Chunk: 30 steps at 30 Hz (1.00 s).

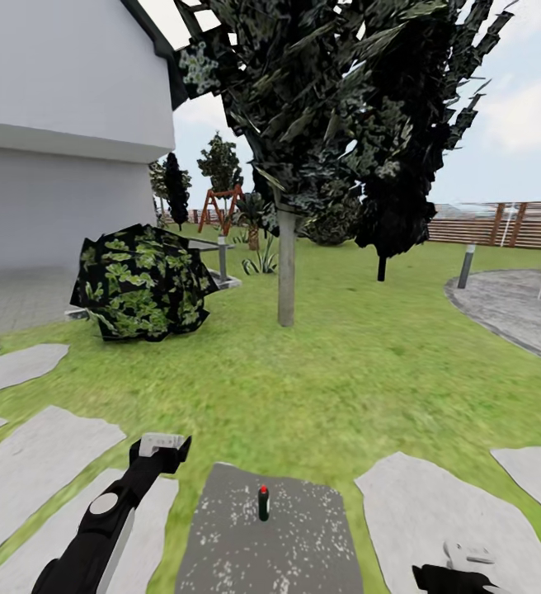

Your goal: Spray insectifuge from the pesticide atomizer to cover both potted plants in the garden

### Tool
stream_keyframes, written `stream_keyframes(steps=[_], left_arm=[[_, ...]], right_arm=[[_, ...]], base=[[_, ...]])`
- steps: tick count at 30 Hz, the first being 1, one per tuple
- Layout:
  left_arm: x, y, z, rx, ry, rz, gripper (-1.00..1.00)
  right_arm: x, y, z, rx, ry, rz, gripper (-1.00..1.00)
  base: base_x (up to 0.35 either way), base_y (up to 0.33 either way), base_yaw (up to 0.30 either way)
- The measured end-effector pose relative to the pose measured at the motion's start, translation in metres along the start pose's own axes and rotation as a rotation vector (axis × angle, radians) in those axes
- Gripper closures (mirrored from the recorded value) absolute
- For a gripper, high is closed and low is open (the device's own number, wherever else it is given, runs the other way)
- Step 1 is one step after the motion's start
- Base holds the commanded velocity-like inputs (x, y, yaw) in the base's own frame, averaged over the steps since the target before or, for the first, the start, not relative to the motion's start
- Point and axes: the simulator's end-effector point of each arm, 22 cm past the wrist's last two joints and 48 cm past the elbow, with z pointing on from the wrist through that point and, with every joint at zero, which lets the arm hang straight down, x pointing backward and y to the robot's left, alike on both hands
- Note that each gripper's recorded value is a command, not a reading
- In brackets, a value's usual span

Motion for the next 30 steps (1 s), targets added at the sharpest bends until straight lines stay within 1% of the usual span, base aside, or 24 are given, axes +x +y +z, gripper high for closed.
stream_keyframes(steps=[7,19,21,23,24,25,26,29,30], left_arm=[[0.000,0.000,0.000,0.000,0.000,0.000,-1.00],[0.000,0.000,0.000,0.001,-0.003,0.000,-1.00],[0.005,-0.001,0.000,0.002,-0.001,-0.002,-1.00],[0.015,-0.002,0.001,0.003,0.013,-0.006,-1.00],[0.026,-0.003,0.001,0.003,0.031,-0.011,-1.00],[0.033,-0.003,0.002,0.002,0.042,-0.013,-1.00],[0.035,-0.003,0.003,0.001,0.046,-0.015,-1.00],[0.030,-0.005,0.012,-0.001,0.042,-0.023,-1.00],[0.032,-0.006,0.014,-0.001,0.047,-0.026,-1.00]], right_arm=[[0.000,0.000,0.000,0.000,0.000,0.000,-1.00],[0.000,0.001,0.000,-0.001,0.000,-0.002,-1.00],[0.001,0.003,0.001,-0.002,0.002,-0.004,-1.00],[0.001,0.003,0.001,-0.001,0.002,-0.005,-1.00],[-0.001,0.002,0.001,-0.001,-0.001,-0.006,-1.00],[-0.007,0.003,0.001,-0.002,-0.010,-0.006,-1.00],[-0.024,0.004,0.001,-0.004,-0.034,-0.002,-1.00],[-0.103,0.012,-0.002,-0.019,-0.133,0.016,-1.00],[-0.116,0.013,-0.004,-0.022,-0.144,0.019,-1.00]], base=[[0.155,-0.183,0.000],[0.008,-0.009,0.000],[0.000,0.000,0.000],[0.000,0.000,0.000],[0.000,0.000,0.000],[0.000,0.000,0.000],[0.000,0.000,0.000],[0.000,0.000,0.000],[0.000,0.000,0.000]])
